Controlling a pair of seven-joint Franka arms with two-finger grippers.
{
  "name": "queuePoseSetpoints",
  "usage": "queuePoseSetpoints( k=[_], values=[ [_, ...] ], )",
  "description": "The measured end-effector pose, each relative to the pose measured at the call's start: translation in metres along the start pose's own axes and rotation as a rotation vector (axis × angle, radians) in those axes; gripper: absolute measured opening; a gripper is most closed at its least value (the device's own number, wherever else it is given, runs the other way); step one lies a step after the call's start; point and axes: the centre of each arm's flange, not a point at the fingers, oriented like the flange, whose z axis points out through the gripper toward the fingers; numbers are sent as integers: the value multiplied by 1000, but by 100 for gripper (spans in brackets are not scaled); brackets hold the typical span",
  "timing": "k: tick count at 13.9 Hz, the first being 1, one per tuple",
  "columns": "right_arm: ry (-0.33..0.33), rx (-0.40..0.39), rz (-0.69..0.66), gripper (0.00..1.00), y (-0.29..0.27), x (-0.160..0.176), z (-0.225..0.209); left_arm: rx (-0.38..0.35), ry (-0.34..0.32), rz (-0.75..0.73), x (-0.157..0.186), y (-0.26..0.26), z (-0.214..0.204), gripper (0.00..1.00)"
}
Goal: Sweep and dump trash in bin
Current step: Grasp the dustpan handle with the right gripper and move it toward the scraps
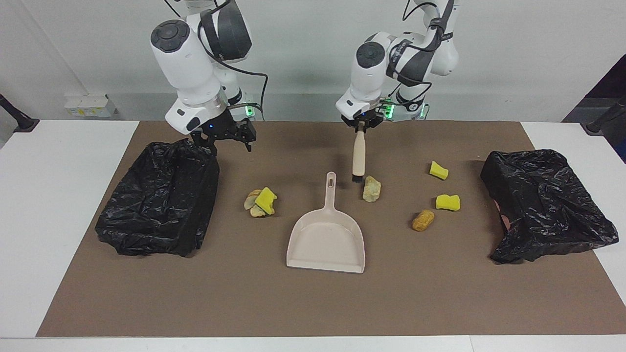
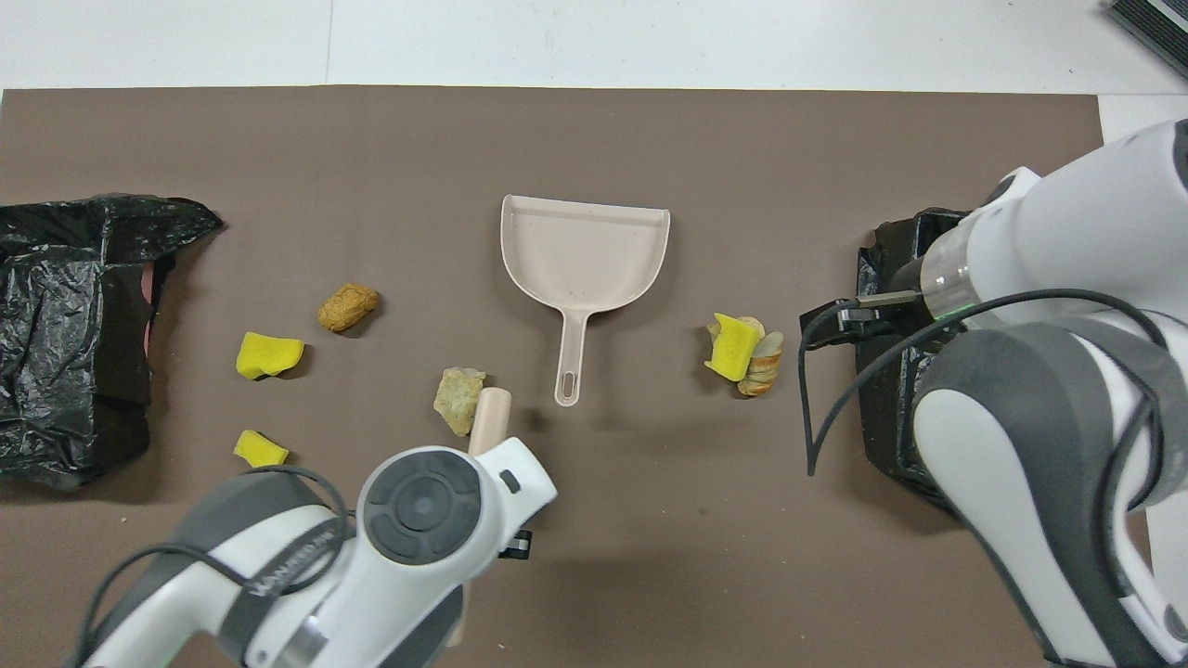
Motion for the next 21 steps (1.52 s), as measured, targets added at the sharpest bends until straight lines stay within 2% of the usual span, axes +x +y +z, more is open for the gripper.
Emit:
queuePoseSetpoints(
  k=[2,4,8,11,15,16,19,21],
  values=[
    [25,7,66,100,-55,3,31,-5,-40,-85,8,-40,-6,26],
    [39,11,113,100,-106,5,71,38,-83,-162,15,-74,-2,26],
    [38,1,166,100,-163,14,146,95,-158,-311,22,-139,9,26],
    [50,2,151,100,-203,10,193,128,-176,-385,16,-178,26,26],
    [43,-15,110,100,-218,1,210,107,-150,-458,10,-216,61,26],
    [41,-18,105,93,-217,1,210,99,-136,-461,11,-217,73,26],
    [39,-30,97,55,-216,1,211,83,-69,-440,18,-208,91,26],
    [41,-73,57,33,-213,0,211,79,-30,-413,28,-195,94,26]
  ],
)
